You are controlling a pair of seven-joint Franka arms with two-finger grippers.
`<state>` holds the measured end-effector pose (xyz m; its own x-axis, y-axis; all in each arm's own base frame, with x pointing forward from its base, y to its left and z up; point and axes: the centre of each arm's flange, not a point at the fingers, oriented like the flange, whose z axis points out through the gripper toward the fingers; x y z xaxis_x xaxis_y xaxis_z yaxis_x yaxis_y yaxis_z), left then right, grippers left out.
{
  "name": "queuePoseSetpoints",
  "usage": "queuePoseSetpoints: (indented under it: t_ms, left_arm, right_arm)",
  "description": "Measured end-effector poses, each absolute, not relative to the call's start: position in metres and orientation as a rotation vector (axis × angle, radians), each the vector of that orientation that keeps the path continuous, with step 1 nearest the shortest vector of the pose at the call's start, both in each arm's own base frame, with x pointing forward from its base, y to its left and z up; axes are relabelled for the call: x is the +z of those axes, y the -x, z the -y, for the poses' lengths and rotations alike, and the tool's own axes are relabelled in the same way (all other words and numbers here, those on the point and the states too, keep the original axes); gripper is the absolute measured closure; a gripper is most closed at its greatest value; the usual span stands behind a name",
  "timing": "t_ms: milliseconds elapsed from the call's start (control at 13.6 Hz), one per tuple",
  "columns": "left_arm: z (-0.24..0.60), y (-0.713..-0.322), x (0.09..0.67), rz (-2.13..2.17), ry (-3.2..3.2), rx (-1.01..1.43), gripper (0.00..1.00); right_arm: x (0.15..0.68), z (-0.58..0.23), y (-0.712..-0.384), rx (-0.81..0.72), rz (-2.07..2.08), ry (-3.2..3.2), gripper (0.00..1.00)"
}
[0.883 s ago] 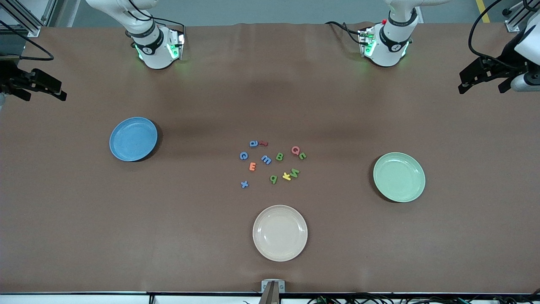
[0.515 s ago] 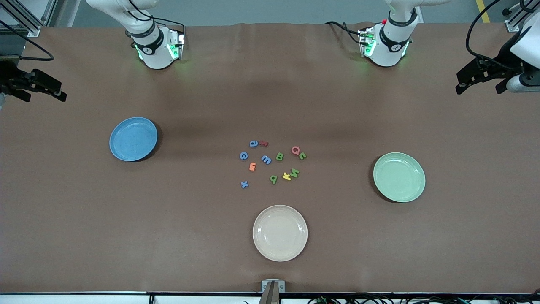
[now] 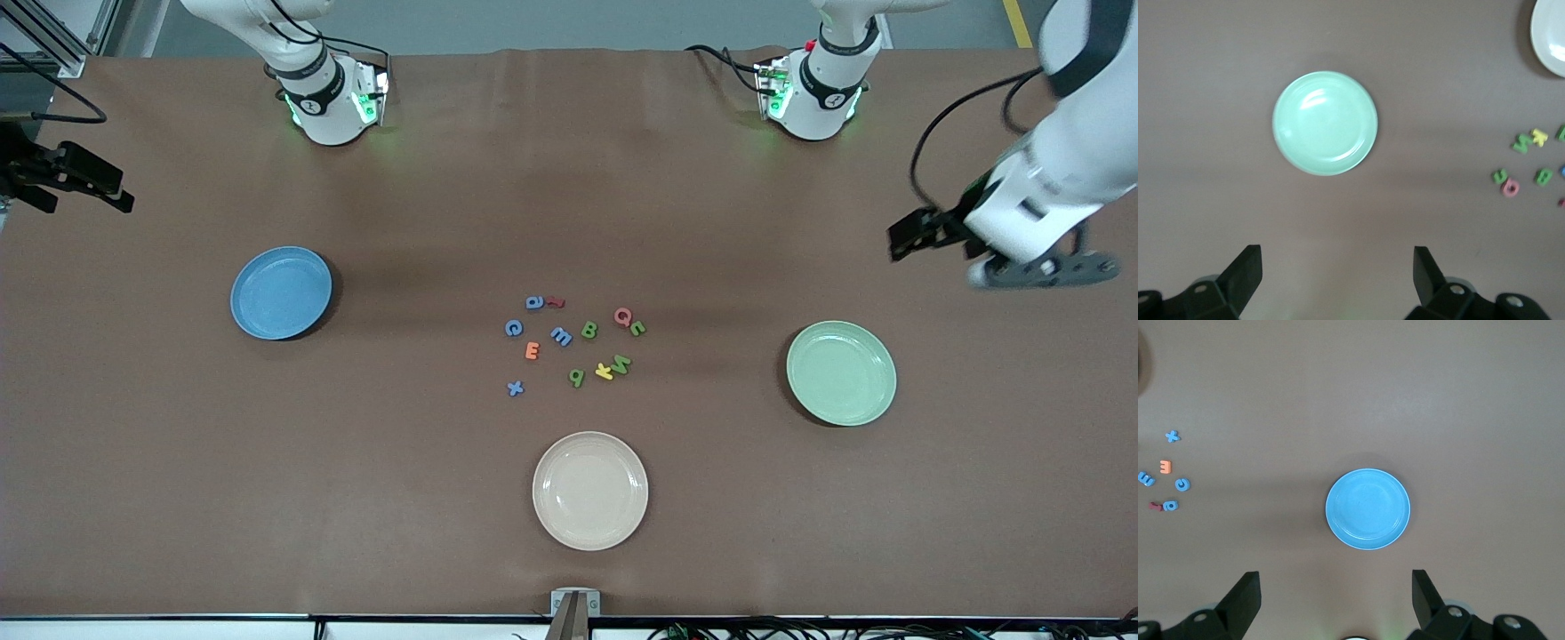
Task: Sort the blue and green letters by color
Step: 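Move both grippers from rest toward the letter pile, then grasp a green letter with the left gripper while the right gripper grasps a blue letter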
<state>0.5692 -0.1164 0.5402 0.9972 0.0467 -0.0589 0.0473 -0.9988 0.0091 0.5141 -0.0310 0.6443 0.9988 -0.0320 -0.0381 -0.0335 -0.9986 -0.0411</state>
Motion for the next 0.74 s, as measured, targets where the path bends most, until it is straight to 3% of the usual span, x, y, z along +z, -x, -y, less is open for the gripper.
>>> queuePoseSetpoints:
  t_ms: [221,442,736]
  left_arm:
    - [0.154,-0.571,0.468,-0.143,-3.106,-0.043,0.0]
    - [0.178,-0.556,0.416,-0.224,-3.089,-0.021,0.0]
    - [0.246,-0.533,0.347,-0.417,-3.024,-0.002,0.1]
  right_arm:
    - [0.628,0.041,-0.526,0.078,-0.082,3.099,0.0]
    - [0.574,0.049,-0.562,0.134,-0.103,3.102,0.0]
    - [0.509,0.017,-0.6,0.196,-0.042,3.082,0.0]
